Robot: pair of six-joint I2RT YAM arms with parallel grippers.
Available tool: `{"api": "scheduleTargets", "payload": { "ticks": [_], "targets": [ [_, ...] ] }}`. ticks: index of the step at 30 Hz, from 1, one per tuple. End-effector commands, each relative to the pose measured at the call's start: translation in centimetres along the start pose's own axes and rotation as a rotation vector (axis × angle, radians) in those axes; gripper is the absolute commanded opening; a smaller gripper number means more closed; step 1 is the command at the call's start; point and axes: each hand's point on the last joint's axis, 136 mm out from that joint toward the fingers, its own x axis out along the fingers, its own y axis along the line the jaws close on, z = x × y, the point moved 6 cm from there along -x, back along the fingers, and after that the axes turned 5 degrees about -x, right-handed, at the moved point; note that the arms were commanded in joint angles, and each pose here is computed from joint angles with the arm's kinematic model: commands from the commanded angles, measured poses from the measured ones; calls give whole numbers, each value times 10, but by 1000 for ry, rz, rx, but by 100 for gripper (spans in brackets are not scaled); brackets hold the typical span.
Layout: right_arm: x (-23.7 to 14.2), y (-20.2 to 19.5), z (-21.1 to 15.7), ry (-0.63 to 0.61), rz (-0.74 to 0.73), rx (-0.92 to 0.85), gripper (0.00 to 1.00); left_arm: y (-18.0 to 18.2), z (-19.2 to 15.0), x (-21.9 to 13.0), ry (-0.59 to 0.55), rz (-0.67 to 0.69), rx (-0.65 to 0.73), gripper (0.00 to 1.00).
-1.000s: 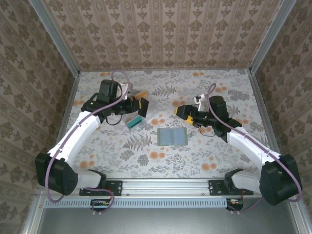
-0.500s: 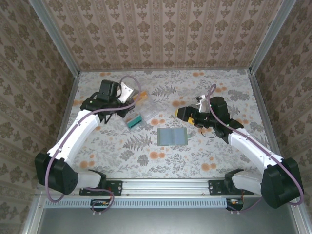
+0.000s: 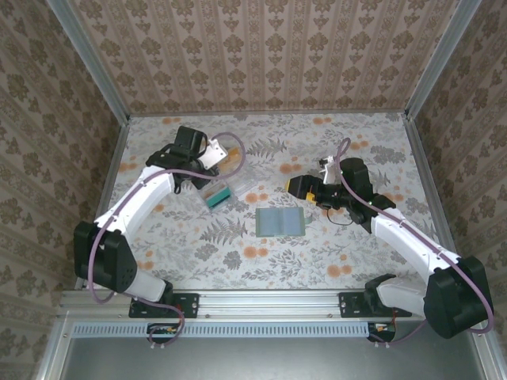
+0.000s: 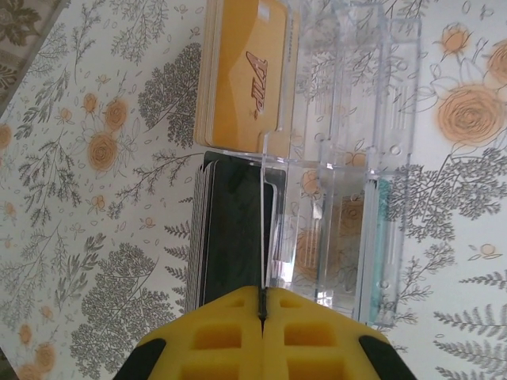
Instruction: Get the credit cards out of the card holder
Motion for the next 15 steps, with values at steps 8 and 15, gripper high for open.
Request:
{"api": "scheduleTargets", "payload": {
  "ticks": [8,15],
  "targets": [
    [3,-4,3,9,-21,-9,100,11,5,14,28,62,73,0],
    [7,-5,5,19,-20,-10,100,7,-2,27,46,45,71,0]
  ]
}}
